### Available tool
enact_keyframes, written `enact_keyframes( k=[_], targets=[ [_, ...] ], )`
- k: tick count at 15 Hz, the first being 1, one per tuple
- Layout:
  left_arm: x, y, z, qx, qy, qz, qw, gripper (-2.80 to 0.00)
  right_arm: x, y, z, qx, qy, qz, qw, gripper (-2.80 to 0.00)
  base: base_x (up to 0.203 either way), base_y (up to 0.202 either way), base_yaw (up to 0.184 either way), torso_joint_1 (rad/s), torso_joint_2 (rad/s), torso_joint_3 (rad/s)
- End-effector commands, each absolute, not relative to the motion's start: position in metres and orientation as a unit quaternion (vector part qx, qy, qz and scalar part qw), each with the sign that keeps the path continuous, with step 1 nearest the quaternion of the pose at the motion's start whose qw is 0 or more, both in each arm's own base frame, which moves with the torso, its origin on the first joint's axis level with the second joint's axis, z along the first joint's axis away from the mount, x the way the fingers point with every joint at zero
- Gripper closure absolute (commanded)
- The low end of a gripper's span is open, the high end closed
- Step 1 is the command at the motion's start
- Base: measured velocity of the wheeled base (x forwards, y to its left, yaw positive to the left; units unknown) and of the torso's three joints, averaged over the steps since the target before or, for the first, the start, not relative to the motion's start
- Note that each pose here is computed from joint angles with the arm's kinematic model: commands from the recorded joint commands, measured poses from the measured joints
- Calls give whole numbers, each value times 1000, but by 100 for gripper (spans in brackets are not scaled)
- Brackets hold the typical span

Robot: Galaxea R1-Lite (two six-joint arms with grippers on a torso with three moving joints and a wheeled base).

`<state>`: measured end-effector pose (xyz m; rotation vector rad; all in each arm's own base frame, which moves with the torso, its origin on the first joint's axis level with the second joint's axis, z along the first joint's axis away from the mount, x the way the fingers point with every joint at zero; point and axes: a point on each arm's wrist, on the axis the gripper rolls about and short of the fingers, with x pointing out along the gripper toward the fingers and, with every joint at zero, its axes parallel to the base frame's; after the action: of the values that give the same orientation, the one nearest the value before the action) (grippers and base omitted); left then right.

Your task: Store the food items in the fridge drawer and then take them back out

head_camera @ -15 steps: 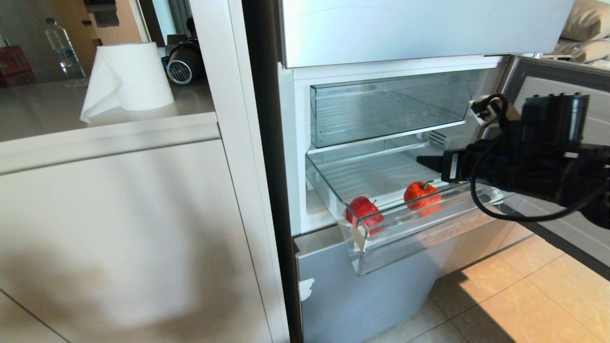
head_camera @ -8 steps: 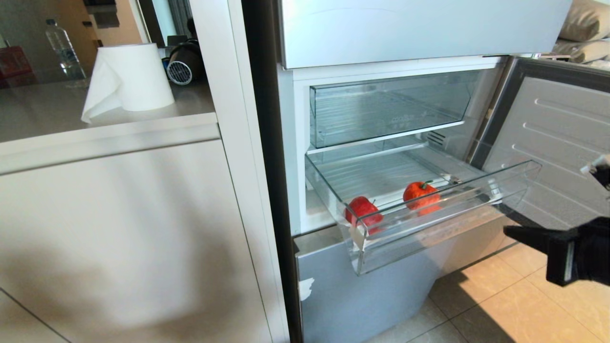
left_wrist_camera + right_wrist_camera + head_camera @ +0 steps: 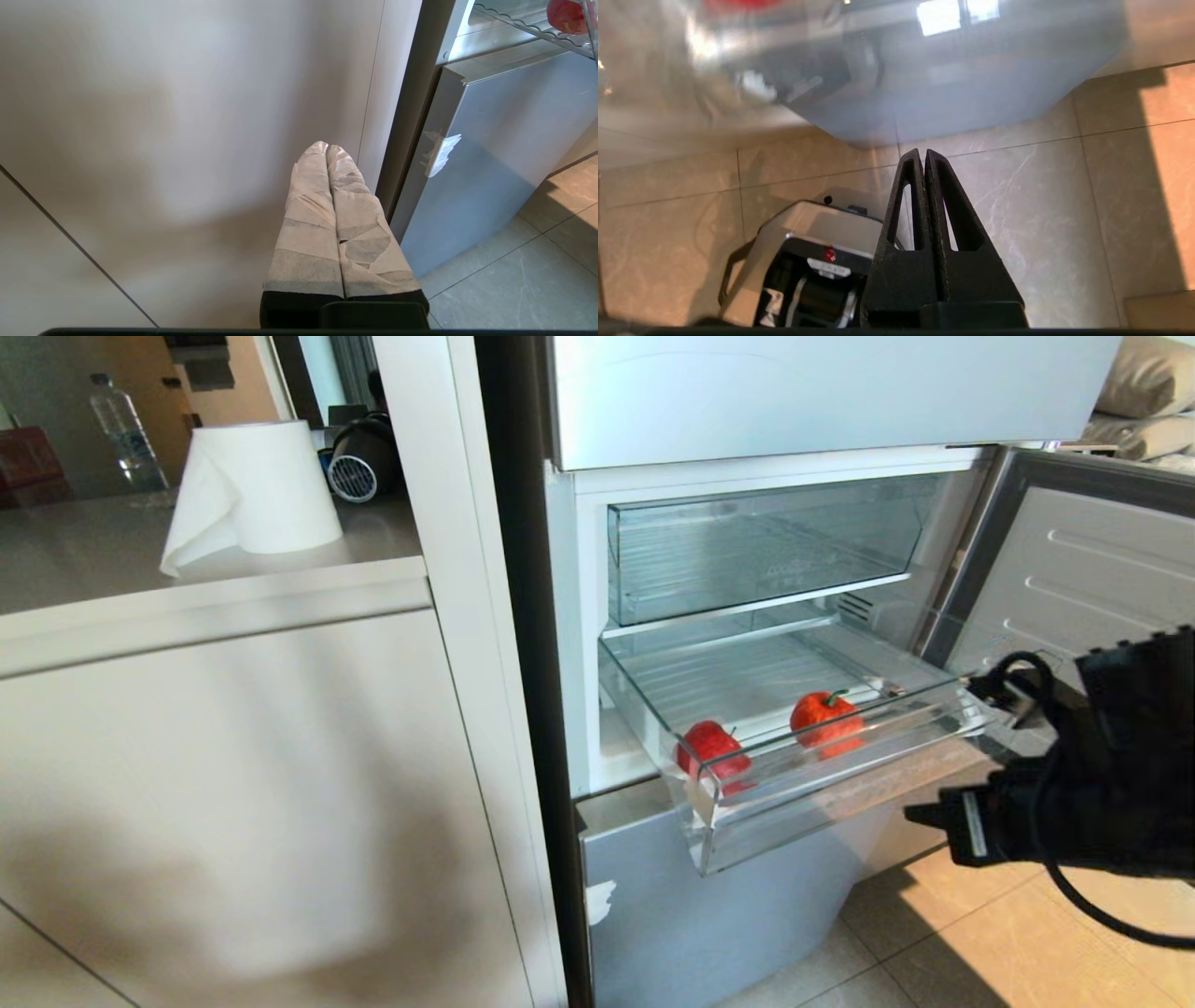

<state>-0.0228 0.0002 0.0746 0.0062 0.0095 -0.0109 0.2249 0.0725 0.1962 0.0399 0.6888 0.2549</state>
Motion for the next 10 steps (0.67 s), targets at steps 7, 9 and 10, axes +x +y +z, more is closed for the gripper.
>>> enact_keyframes(
  k=[7, 9, 10],
  targets=[
    [-23, 0, 75, 3, 5, -5, 1000, 0, 356, 122, 173, 68, 248, 138, 956, 0, 0, 0, 0, 0, 0, 0],
    [-23, 0, 75, 3, 5, -5, 1000, 0, 376, 133, 168, 76, 236, 144, 958, 0, 0, 0, 0, 0, 0, 0],
    [-23, 0, 75, 3, 5, -5, 1000, 0, 384, 137, 164, 87, 229, 144, 959, 0, 0, 0, 0, 0, 0, 0]
  ],
)
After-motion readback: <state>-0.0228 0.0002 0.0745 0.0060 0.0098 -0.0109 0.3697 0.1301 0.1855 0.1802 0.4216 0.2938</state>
